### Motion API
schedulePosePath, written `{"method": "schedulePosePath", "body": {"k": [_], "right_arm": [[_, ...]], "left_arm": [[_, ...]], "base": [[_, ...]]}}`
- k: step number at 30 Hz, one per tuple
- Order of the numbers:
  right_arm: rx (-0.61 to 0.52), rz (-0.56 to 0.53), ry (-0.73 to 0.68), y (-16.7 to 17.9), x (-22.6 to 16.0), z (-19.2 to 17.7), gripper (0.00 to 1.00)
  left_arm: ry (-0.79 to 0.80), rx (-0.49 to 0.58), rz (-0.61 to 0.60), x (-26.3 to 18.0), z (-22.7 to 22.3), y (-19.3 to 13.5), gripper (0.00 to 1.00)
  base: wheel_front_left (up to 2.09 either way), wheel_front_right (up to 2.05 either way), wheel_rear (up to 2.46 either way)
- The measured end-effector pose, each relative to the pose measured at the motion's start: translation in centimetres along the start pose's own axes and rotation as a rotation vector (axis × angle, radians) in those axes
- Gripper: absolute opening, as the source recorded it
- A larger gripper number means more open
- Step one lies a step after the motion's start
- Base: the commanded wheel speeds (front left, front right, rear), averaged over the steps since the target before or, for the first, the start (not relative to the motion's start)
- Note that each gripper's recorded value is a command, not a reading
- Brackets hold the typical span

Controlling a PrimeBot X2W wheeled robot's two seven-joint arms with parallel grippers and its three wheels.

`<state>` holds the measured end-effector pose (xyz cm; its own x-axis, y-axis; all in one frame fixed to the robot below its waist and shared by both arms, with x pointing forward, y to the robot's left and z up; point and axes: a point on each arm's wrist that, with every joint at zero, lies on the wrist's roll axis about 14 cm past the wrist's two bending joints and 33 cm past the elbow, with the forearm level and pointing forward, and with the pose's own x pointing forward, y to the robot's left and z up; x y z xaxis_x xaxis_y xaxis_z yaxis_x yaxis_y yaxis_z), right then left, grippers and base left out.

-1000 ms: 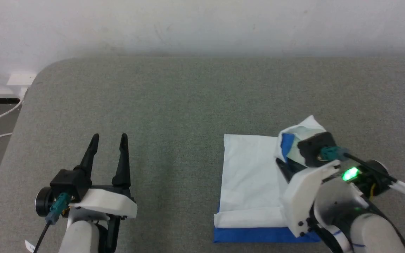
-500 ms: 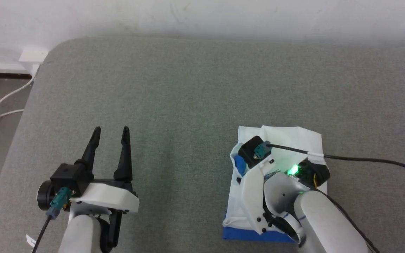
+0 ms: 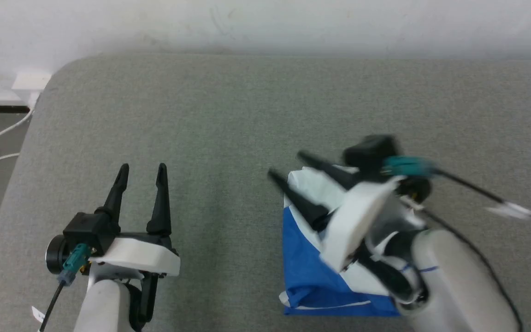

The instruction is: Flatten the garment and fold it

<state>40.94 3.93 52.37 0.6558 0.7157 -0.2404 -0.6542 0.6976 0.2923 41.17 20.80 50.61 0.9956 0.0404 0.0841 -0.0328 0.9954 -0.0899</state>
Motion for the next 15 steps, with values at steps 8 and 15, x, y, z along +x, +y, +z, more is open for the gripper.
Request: {"method": "schedulePosePath", "body": {"k": [8,15], "right_arm": [[0.076,-0.281,-0.47,-7.6,-7.7,6.3,1.0],[0.231,-0.542,-0.351,-13.8,-12.9,-1.4,1.0]], "left_arm": [[-0.03,0.001,-0.04,0.5,1.0,-1.3,1.0],[-0.046,-0.001,-0.063,0.7,1.4,-2.1,1.0]], "base": [[0.0,0.0,0.0],[0.0,0.0,0.0]]}}
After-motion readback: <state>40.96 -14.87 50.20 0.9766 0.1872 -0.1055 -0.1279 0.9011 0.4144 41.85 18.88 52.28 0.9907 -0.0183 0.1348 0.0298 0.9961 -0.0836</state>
